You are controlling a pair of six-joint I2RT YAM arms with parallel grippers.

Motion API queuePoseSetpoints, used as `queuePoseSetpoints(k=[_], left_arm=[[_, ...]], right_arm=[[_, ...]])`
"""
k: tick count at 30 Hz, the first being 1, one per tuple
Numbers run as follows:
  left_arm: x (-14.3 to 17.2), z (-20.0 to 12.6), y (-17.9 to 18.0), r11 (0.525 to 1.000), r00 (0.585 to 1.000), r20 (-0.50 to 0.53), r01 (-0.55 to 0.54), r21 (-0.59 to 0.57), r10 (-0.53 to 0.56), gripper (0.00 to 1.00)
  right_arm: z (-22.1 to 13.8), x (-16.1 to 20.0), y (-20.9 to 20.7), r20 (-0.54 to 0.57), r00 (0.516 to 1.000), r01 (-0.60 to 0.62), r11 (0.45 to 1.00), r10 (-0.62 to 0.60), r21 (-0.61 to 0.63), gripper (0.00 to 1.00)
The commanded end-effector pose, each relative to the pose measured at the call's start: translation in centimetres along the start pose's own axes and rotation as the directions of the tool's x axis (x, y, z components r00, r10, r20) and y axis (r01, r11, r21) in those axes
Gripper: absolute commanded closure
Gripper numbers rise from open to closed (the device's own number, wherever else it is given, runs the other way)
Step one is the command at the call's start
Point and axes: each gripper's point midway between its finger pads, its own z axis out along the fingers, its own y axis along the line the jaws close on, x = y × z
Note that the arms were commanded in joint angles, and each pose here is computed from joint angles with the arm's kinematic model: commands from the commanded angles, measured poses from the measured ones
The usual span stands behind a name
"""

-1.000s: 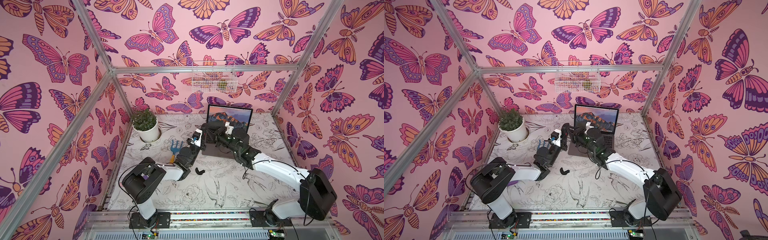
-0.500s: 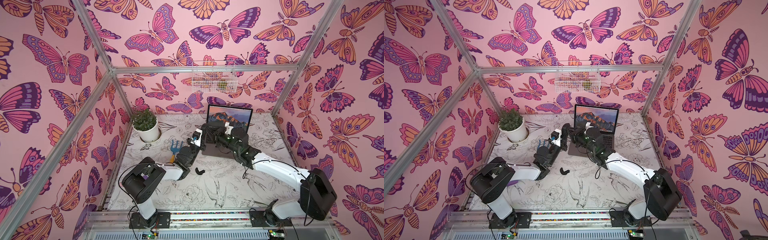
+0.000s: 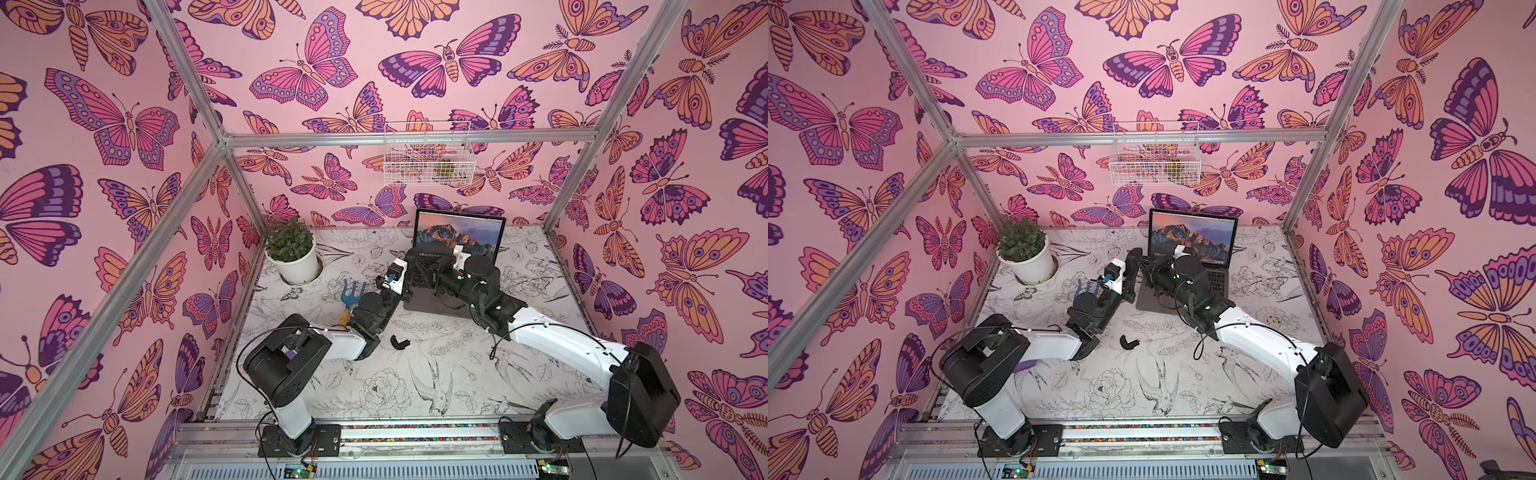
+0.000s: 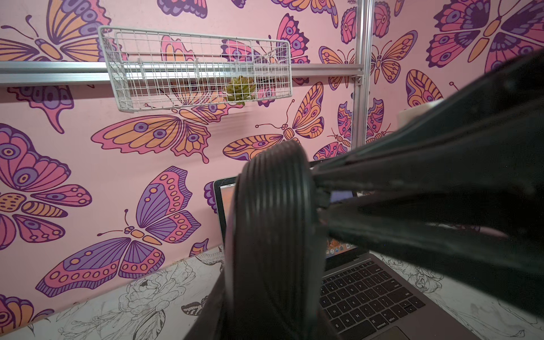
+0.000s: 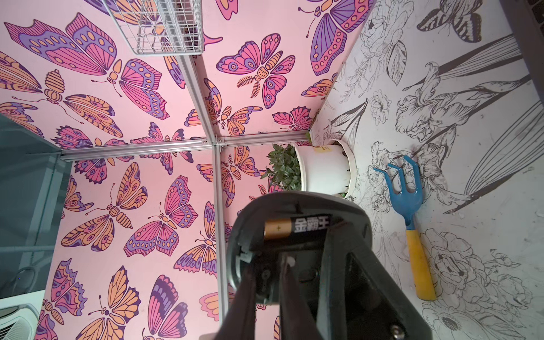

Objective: Insert the wireless mouse receiver into the laptop
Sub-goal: Take out the USB plug from the mouse.

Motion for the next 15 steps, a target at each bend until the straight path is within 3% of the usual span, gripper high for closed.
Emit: queuePoseSetpoints(k=[1,15], left_arm=[[-2.8,-0.2,1.1,1.0,0.996,0.094,0.003,-0.028,-0.001,1.0],[-2.2,-0.3,1.2,1.0,0.997,0.078,0.003,-0.031,-0.001,1.0]], right_arm=[[-0.7,-0.6,-1.4,0.035,0.999,0.022,0.998,-0.024,0.054,0.82],[-1.2,-0.9,-0.5,0.054,0.998,0.011,1.0,-0.011,-0.008,0.73]])
